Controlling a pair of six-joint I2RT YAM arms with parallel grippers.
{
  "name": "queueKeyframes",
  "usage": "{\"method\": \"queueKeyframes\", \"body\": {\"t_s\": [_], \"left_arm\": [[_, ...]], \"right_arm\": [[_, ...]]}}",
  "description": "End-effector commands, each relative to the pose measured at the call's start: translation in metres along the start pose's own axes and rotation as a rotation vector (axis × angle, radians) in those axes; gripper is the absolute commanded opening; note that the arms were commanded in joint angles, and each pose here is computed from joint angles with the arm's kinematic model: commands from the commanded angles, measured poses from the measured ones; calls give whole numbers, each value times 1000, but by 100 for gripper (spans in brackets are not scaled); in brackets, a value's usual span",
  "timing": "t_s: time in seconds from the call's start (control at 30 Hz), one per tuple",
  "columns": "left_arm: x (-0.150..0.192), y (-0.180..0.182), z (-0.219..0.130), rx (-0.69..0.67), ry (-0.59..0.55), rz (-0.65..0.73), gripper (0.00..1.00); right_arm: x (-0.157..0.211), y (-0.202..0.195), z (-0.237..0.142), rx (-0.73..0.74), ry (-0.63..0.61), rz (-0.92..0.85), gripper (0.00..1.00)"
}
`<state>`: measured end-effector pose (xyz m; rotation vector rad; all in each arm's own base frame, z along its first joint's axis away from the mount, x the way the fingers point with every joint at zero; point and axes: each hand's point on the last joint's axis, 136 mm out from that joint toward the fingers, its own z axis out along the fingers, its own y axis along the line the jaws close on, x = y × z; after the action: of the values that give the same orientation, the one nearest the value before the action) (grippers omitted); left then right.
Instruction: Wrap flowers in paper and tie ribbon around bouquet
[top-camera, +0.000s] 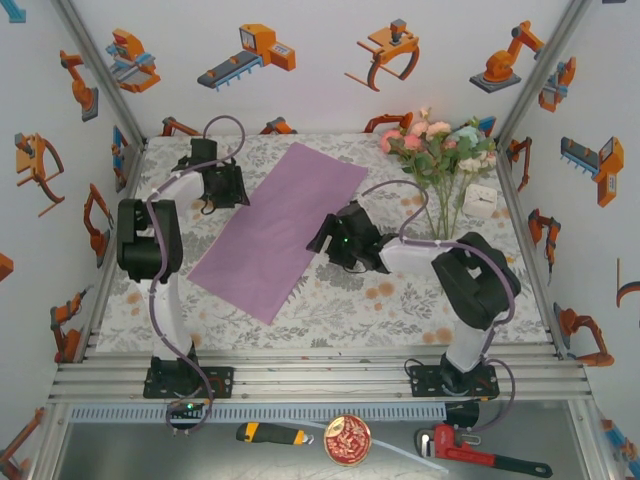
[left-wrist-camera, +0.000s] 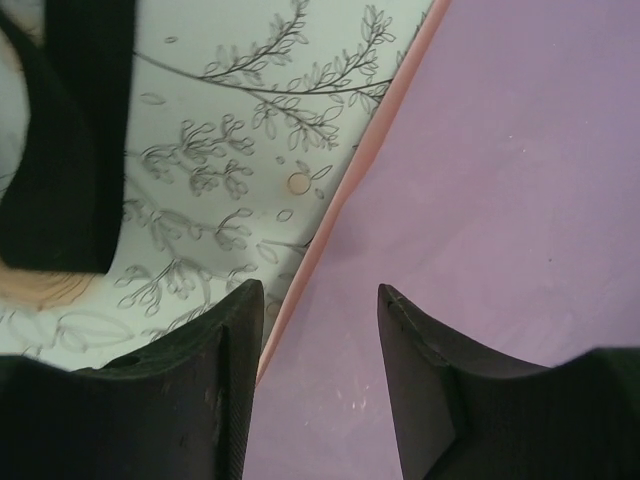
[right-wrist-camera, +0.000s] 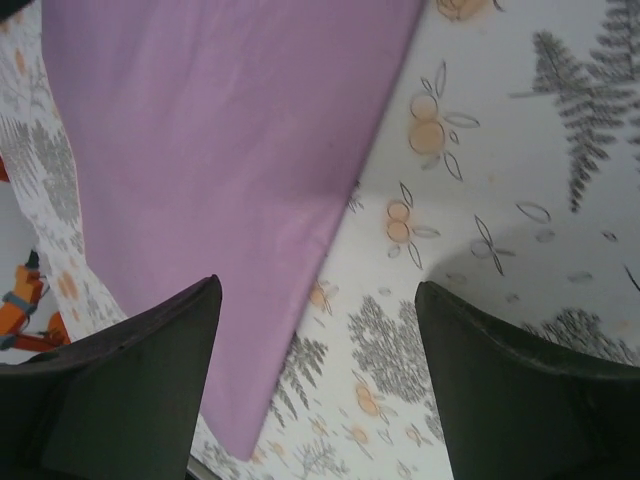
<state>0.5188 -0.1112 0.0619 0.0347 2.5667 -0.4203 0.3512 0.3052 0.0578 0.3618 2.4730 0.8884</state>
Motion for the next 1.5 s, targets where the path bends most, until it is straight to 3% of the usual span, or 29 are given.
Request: {"method": "queueKeyframes", "body": {"t_s": [0.0,0.23,0.37,0.53,1.47], "left_arm": [[-2,-17,0,59,42,57,49],[0,-24,10,85,89,61,36],[0,-25,10,89,96,61,35],[-2,-17,10,39,97,68,51],[-2,-12,17,23,129,63,61]], "right_arm": [[-7,-1,12,22,-35,32,66],[-12,-3,26,70,-38,30,63],[-15,-4,31,84,-43,27,57],[-13,-1,36,77,-24,29,57],[-10,2,44,67,-1,33,54]]}}
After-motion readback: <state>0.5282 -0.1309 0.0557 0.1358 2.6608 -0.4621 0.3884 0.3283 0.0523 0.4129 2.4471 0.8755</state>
